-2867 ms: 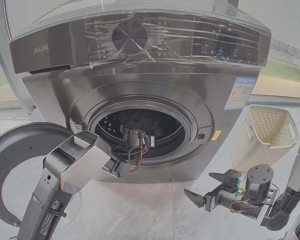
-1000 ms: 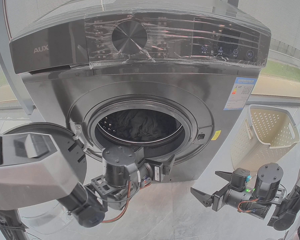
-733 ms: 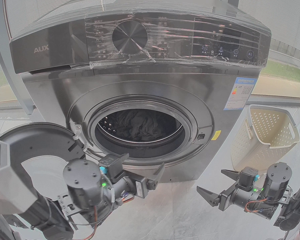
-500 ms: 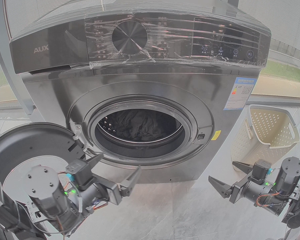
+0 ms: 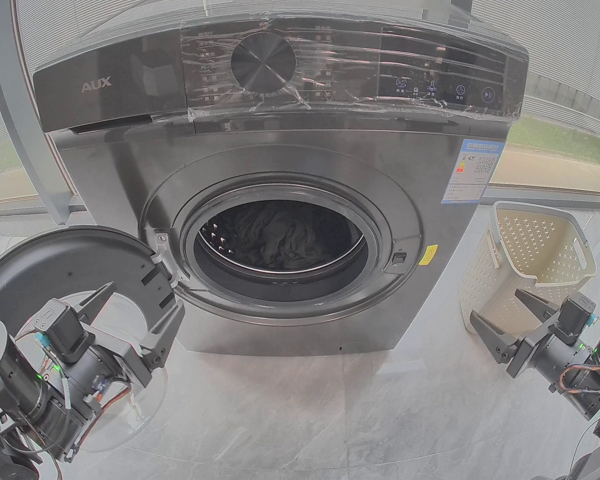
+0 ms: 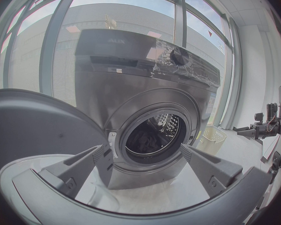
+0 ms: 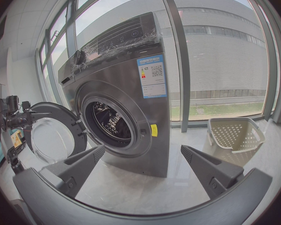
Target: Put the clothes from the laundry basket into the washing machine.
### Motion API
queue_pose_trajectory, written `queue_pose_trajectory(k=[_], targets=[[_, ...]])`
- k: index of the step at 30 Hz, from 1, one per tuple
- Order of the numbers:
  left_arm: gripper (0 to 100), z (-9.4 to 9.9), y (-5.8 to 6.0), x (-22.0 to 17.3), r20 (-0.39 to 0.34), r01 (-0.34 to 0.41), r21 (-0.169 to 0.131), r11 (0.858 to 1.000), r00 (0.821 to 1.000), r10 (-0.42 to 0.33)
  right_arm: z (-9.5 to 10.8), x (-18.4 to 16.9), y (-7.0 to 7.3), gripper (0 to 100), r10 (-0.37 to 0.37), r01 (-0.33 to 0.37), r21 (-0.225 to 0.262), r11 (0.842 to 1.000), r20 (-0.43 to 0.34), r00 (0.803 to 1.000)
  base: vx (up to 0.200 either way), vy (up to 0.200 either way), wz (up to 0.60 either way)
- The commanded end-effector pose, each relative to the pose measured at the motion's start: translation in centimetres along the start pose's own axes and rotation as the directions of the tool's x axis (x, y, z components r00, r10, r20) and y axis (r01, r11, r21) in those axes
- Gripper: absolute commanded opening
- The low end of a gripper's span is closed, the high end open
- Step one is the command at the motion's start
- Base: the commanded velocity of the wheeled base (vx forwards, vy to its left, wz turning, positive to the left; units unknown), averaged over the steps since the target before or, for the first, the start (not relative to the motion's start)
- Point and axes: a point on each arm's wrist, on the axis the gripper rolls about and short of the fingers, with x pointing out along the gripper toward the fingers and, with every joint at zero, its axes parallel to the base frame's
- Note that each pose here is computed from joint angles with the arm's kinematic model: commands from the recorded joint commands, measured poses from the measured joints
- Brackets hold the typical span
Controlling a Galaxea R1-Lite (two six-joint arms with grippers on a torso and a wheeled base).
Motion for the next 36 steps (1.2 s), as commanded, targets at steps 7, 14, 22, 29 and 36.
queue_pose_trajectory(k=[7, 14, 22, 29, 36], targets=[[100, 1.2, 2.4, -3.0, 0.085, -0.063, 0.024, 0.998, 0.995, 0.06, 0.8, -4.2, -2.1, 100, -0.117, 0.117, -0.028, 0.993, -0.008, 0.993, -0.2, 0.0, 0.0], [100, 1.7, 3.5, -5.8, 0.092, -0.083, 0.03, 0.996, 0.993, 0.08, 1.1, -7.0, -3.5, 100, -0.261, 0.262, -0.03, 0.965, 0.022, 0.965, -0.114, 0.0, 0.0], [100, 0.3, 5.3, -10.3, 0.013, -0.169, 0.057, 0.984, 0.986, 0.169, 0.6, -10.8, -3.6, 100, -0.326, 0.327, -0.022, 0.945, 0.061, 0.944, 0.0, 0.0, 0.0], [100, -1.3, 6.1, -13.2, -0.017, -0.241, 0.058, 0.969, 0.97, 0.243, -0.5, -14.2, -3.4, 100, -0.39, 0.398, -0.045, 0.916, 0.128, 0.912, 0.0, 0.0, 0.0], [100, -2.0, 6.4, -14.9, 0.025, -0.328, 0.044, 0.944, 0.945, 0.327, -2.7, -16.7, -2.9, 100, -0.394, 0.404, -0.047, 0.913, 0.15, 0.907, 0.0, 0.0, 0.0]])
